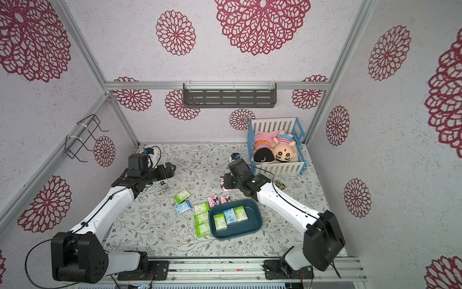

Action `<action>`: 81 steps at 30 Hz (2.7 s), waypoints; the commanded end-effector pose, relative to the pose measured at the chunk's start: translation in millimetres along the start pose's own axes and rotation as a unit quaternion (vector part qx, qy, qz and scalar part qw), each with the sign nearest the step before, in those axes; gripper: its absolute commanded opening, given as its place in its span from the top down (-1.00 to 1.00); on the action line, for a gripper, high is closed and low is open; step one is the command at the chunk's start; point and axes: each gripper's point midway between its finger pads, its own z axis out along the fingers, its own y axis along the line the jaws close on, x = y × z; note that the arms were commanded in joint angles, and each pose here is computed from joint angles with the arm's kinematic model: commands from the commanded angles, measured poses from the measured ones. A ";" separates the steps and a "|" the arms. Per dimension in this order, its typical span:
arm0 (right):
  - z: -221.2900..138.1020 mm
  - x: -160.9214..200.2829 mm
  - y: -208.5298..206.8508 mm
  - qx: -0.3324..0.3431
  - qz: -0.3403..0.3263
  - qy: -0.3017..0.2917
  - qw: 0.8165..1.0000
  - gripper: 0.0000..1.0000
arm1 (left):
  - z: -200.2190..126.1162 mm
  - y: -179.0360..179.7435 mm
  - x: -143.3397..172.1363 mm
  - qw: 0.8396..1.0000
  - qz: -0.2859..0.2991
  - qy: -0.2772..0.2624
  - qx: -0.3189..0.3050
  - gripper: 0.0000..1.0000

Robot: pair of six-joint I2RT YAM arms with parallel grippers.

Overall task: Put the pocket tissues into the storage box
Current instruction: Place the pocket tissues in the storage box, then adjust the pocket tissues in the storage box.

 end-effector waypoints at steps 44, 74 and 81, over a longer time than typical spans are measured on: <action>23.4 115.2 -88.6 0.106 -0.027 0.074 0.991 0.68 | 5.8 -3.5 0.3 1.000 0.008 0.006 0.005 -0.94; 12.2 152.4 -102.8 0.115 0.014 0.123 0.986 0.99 | 7.7 -3.8 1.7 1.000 0.005 0.008 0.008 -0.94; 29.6 146.8 -99.7 0.104 0.015 0.118 0.987 1.00 | 7.7 -2.4 2.1 1.000 0.005 0.008 0.004 -0.94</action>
